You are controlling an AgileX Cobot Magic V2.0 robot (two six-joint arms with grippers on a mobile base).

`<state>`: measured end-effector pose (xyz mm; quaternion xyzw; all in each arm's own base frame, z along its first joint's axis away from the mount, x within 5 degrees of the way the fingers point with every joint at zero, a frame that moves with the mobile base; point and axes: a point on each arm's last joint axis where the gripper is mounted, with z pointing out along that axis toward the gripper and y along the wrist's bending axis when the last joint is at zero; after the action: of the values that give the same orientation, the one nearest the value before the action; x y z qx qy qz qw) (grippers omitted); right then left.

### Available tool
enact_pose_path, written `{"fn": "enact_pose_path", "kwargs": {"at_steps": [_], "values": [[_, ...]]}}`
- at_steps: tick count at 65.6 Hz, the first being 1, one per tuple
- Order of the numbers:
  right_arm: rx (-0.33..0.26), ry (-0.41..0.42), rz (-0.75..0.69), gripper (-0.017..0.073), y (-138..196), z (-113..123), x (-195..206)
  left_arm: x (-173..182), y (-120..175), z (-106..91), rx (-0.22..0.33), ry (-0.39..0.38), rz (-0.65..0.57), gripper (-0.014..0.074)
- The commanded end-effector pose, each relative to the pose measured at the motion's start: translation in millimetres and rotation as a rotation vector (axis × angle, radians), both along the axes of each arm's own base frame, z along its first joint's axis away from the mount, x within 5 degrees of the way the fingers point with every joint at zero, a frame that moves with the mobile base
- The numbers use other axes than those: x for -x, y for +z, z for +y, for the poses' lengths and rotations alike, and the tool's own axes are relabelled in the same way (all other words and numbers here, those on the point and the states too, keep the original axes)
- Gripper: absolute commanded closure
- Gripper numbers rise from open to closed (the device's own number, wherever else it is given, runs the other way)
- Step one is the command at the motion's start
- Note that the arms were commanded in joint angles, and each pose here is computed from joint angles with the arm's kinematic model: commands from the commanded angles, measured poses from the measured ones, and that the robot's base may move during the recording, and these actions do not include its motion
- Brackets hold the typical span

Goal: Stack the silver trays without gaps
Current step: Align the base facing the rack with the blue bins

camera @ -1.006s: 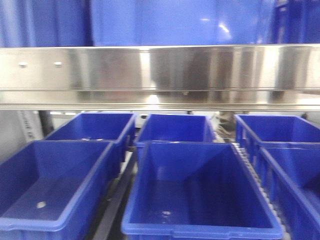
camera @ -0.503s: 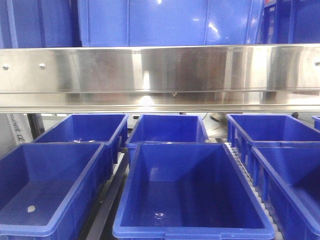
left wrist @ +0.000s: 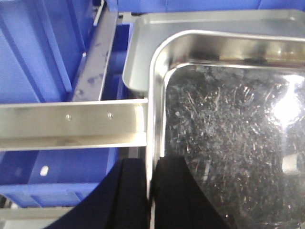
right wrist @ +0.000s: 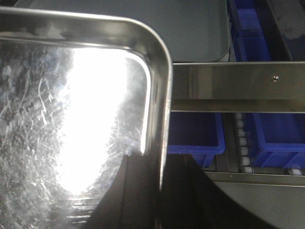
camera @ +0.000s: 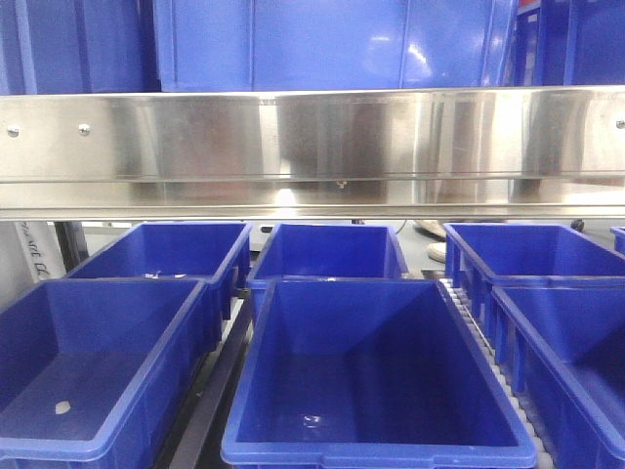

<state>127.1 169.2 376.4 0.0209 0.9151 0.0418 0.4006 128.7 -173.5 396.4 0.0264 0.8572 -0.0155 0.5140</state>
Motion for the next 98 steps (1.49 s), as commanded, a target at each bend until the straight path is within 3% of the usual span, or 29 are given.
{"fn": "enact_pose_path", "kwargs": {"at_steps": [1,38,46,50,58,64,70,82,98], "values": [[-0.150,0.178,-0.087,0.0574,12,22,1,1,4,-12.0,0.022,-0.091,-0.060,0.0610],[-0.166,0.196,-0.109,0.0574,15,24,-1,1,4,-13.7,0.030,-0.108,-0.064,0.0610],[-0.150,0.176,-0.142,0.0574,17,17,-15,-6,6,-14.8,0.095,-0.132,-0.028,0.0610],[-0.138,0.170,-0.146,0.0574,16,13,-26,-17,8,-13.9,0.132,-0.164,-0.006,0.0610],[-0.183,0.136,-0.118,0.0574,17,6,-58,-45,10,-7.6,0.205,-0.210,0.001,0.0610],[-0.201,0.134,-0.149,0.0574,22,3,-82,-70,3,-0.3,0.247,-0.200,0.028,0.0610],[-0.182,0.097,-0.170,0.0574,24,-1,-109,-97,-6,7.9,0.272,-0.211,0.061,0.0610],[-0.129,0.082,-0.171,0.0574,23,1,-152,-143,-11,5.2,0.234,-0.254,0.111,0.0610],[-0.168,0.041,-0.158,0.0574,10,9,-197,-193,-5,-13.2,0.205,-0.229,0.141,0.0610]]}}
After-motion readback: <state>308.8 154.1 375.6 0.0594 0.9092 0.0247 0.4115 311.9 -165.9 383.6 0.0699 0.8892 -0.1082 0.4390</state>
